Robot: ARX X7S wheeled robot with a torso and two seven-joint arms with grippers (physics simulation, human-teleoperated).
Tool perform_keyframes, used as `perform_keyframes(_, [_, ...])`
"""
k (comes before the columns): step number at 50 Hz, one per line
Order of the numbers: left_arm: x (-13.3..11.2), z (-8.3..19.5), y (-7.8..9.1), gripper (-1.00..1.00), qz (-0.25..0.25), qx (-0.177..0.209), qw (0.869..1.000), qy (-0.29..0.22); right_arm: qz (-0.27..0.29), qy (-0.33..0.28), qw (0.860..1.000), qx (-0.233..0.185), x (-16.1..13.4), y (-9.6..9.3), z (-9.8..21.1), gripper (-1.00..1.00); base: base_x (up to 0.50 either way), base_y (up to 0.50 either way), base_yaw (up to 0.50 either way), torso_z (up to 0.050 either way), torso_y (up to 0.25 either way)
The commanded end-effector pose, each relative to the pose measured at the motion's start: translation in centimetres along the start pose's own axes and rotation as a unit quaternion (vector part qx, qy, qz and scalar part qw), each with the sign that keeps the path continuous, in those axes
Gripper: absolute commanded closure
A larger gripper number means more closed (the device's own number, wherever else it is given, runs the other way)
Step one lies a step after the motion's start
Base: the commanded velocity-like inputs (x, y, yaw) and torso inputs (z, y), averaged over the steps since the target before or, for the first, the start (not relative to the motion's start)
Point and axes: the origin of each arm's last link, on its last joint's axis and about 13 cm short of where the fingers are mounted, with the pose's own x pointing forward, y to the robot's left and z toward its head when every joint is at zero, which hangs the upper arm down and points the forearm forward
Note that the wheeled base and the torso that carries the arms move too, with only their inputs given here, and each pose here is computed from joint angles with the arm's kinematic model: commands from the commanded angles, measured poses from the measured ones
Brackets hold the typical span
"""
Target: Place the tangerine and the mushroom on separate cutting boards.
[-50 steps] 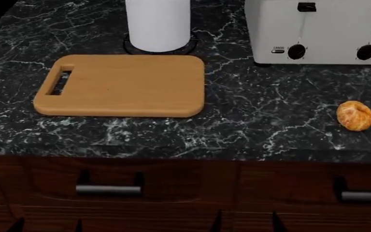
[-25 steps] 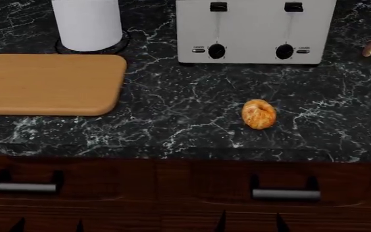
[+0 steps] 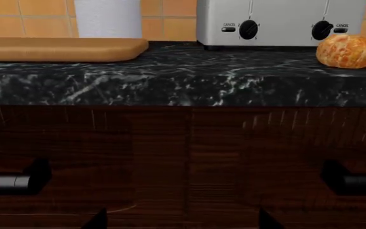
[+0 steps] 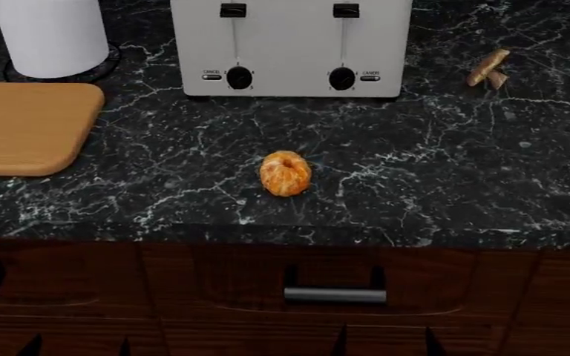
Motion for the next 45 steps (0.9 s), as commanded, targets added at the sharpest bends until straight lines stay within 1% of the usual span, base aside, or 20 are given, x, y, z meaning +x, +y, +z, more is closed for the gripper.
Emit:
perform_keyframes(1, [0.0, 0.0, 0.1, -1.0, 0.0, 0.0, 1.0, 0.002, 0.006, -0.003, 1.0, -0.007, 0.0, 0.1, -0.1, -1.0, 0.0, 0.0, 0.0, 0.0, 0.0])
perform_keyframes(2, [0.0, 0.0, 0.1, -1.0, 0.0, 0.0, 1.0, 0.002, 0.007, -0.013, 1.0, -0.008, -0.1, 0.1, 0.1, -1.0, 0.0, 0.0, 0.0, 0.0, 0.0])
perform_keyframes(7, [0.0, 0.0, 0.1, -1.0, 0.0, 0.0, 1.0, 0.003, 0.004, -0.003, 1.0, -0.007, 0.0, 0.1, 0.0, -1.0, 0.0, 0.0, 0.0, 0.0, 0.0])
perform_keyframes(8, [0.0, 0.0, 0.1, -1.0, 0.003, 0.004, 1.0, -0.011, 0.014, -0.009, 1.0, 0.02, -1.4, -0.1, -1.2, -1.0, 0.0, 0.0, 0.0, 0.0, 0.0])
perform_keyframes(24, [0.0, 0.0, 0.1, -1.0, 0.008, 0.004, 1.0, -0.007, 0.014, -0.009, 1.0, 0.017, -1.4, -0.1, -1.4, -1.0, 0.0, 0.0, 0.0, 0.0, 0.0])
perform_keyframes(30, [0.0, -0.1, 0.1, -1.0, 0.005, 0.016, 1.0, -0.008, 0.014, -0.006, 1.0, 0.017, -1.5, -0.1, -1.2, -1.0, 0.0, 0.0, 0.0, 0.0, 0.0])
perform_keyframes(31, [-0.1, 0.1, 0.1, -1.0, 0.006, 0.014, 1.0, -0.007, 0.017, -0.008, 1.0, 0.01, -1.5, 0.0, -1.2, -1.0, 0.0, 0.0, 0.0, 0.0, 0.0])
perform_keyframes(33, [0.2, -0.2, 0.2, -1.0, 0.01, 0.013, 1.0, 0.0, 0.019, -0.006, 1.0, 0.017, -1.4, 0.0, -1.3, -1.0, 0.0, 0.0, 0.0, 0.0, 0.0])
perform_keyframes(36, [0.1, 0.2, 0.1, -1.0, 0.009, 0.006, 1.0, 0.002, 0.024, -0.005, 1.0, 0.01, -1.5, 0.1, -1.0, -1.0, 0.0, 0.0, 0.0, 0.0, 0.0])
perform_keyframes(37, [0.1, 0.8, 0.3, -1.0, 0.011, -0.008, 1.0, 0.009, 0.026, -0.006, 1.0, 0.013, -1.4, 0.0, -0.5, -1.0, 0.0, 0.0, 0.0, 0.0, 0.0])
perform_keyframes(38, [0.1, 1.3, 0.4, -1.0, 0.006, -0.005, 1.0, 0.008, 0.024, -0.01, 1.0, 0.014, -1.3, -0.3, 0.0, -1.0, 0.0, 0.0, 0.0, 0.0, 0.0])
perform_keyframes(39, [-0.2, 2.3, 0.4, -1.0, 0.007, -0.025, 1.0, 0.016, 0.027, -0.012, 1.0, 0.004, -1.2, -0.5, 0.9, -1.0, 0.0, 0.0, 0.0, 0.0, 0.0])
perform_keyframes(41, [-0.5, 4.1, 0.6, -1.0, 0.004, -0.03, 1.0, 0.003, 0.027, -0.021, 0.999, 0.002, -1.1, -1.0, 2.9, -1.0, 0.0, 0.0, 0.0, 0.0, 0.0])
perform_keyframes(42, [-0.7, 6.3, 0.6, -1.0, 0.002, -0.035, 0.999, -0.011, 0.026, -0.036, 0.999, -0.002, -1.0, -1.4, 4.7, -1.0, 0.0, 0.0, 0.0, 0.0, 0.0])
perform_keyframes(43, [-0.7, 8.3, 0.7, -1.0, -0.001, -0.03, 0.999, -0.026, 0.028, -0.046, 0.999, -0.001, -0.9, -1.6, 6.3, -1.0, 0.0, 0.0, 0.0, 0.0, 0.0])
perform_keyframes(44, [-0.8, 9.4, 0.7, -1.0, -0.005, -0.037, 0.999, -0.035, 0.028, -0.051, 0.998, -0.002, -1.0, -1.7, 7.0, -1.0, 0.0, 0.0, 0.0, 0.0, 0.0])
perform_keyframes(45, [-1.1, 11.3, 0.7, -1.0, -0.011, -0.036, 0.998, -0.051, 0.03, -0.065, 0.997, -0.01, -1.0, -1.8, 8.5, -1.0, 0.0, 0.0, 0.0, 0.0, 0.0])
